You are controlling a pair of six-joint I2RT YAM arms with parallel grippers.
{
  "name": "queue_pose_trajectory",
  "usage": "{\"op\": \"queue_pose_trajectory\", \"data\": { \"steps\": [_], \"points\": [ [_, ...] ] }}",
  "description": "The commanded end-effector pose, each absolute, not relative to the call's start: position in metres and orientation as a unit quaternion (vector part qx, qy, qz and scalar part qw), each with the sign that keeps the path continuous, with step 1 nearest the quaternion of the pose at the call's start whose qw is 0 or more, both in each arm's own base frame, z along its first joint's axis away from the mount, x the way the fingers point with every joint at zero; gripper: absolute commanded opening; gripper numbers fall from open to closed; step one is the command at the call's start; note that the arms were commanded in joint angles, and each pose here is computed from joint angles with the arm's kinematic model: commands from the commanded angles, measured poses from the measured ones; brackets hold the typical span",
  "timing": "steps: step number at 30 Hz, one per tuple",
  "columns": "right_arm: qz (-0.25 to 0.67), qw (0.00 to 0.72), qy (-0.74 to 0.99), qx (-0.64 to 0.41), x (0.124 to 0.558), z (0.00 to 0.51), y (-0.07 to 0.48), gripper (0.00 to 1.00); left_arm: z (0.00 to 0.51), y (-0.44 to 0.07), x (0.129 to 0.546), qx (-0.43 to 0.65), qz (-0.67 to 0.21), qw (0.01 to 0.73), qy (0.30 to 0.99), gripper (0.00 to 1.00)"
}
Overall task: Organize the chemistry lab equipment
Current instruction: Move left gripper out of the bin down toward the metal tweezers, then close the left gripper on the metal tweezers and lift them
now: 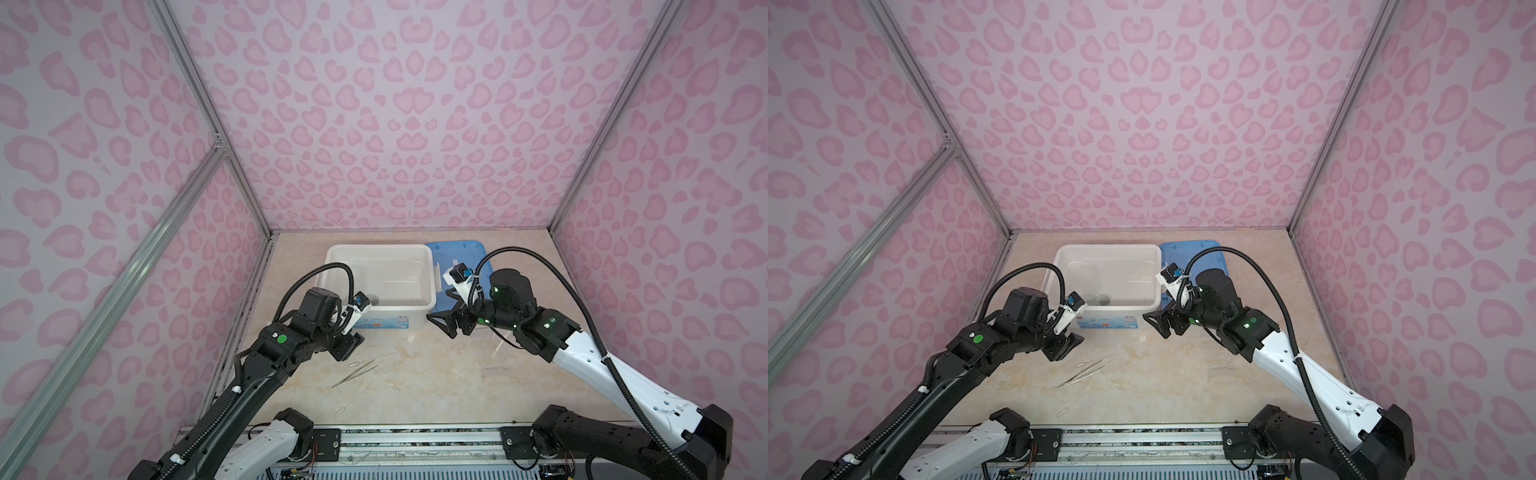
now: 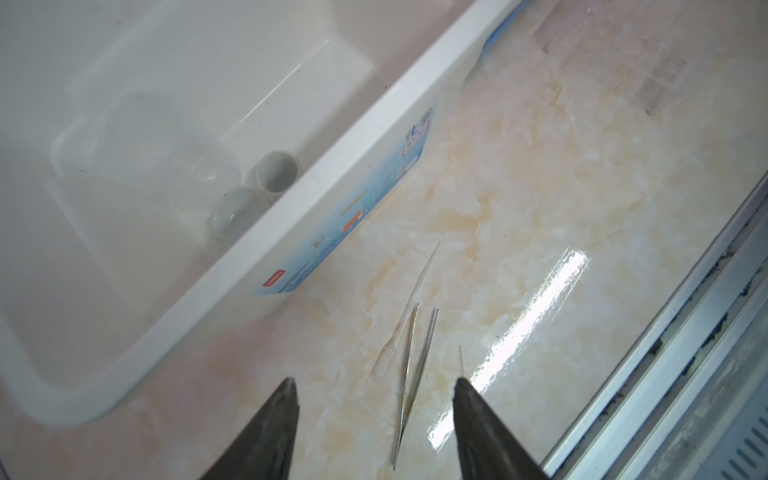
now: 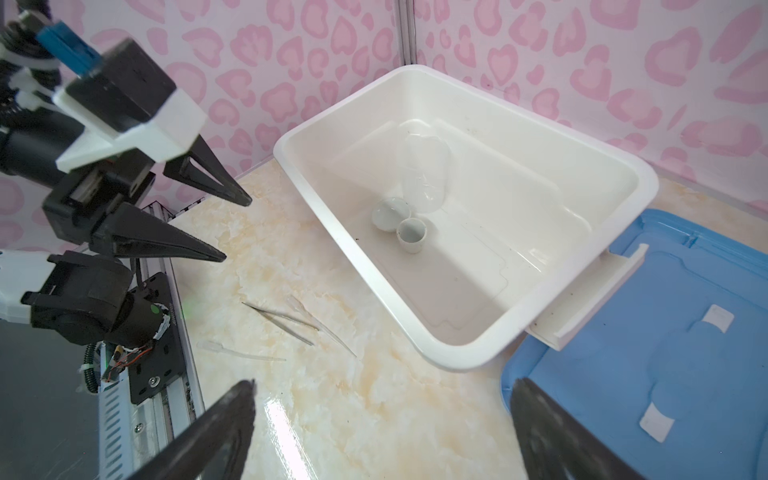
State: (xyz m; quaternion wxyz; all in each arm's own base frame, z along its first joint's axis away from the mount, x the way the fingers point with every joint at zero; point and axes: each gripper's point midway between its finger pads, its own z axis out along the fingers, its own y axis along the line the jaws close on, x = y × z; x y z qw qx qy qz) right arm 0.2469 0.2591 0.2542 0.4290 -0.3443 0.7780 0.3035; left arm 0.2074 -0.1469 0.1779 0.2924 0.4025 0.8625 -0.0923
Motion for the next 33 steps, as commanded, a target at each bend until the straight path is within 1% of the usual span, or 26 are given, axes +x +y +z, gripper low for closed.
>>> {"op": "queue_pose_trajectory", "data": {
  "steps": [1,2,4,6,9,10,16,21,23,27,33],
  "points": [
    [0.315,0.464,0.748,-0.355,0.245,0.26,0.264,0.96,0.152,-0.147,0.207,0.427,-0.053,0.27,0.861,0.59],
    [0.315,0.466,0.746,-0.357,0.243,0.257,0.263,0.96,0.142,-0.147,0.205,0.429,-0.049,0.261,0.863,0.58],
    [0.315,0.466,0.745,-0.359,0.241,0.25,0.262,0.96,0.124,-0.151,0.2,0.432,-0.054,0.245,0.866,0.52],
    [0.314,0.462,0.747,-0.36,0.239,0.244,0.263,0.95,0.111,-0.152,0.193,0.441,-0.05,0.231,0.866,0.48],
    [0.317,0.458,0.746,-0.366,0.235,0.24,0.265,0.95,0.101,-0.152,0.197,0.435,-0.034,0.233,0.869,0.39],
    [0.319,0.459,0.744,-0.366,0.235,0.24,0.266,0.95,0.095,-0.155,0.196,0.443,-0.024,0.229,0.866,0.38],
    [0.315,0.459,0.743,-0.371,0.233,0.238,0.272,0.95,0.063,-0.147,0.194,0.46,0.03,0.185,0.868,0.38],
    [0.308,0.464,0.744,-0.37,0.235,0.238,0.27,0.95,0.056,-0.154,0.185,0.478,0.003,0.17,0.862,0.37],
    [0.303,0.464,0.746,-0.368,0.236,0.236,0.27,0.95,0.052,-0.153,0.185,0.48,0.006,0.161,0.862,0.37],
    [0.299,0.467,0.748,-0.365,0.238,0.236,0.269,0.95,0.037,-0.153,0.181,0.49,0.01,0.121,0.863,0.37],
    [0.283,0.467,0.755,-0.364,0.242,0.23,0.266,0.95,0.032,-0.154,0.176,0.498,0.007,0.109,0.86,0.37]
  ]
}}
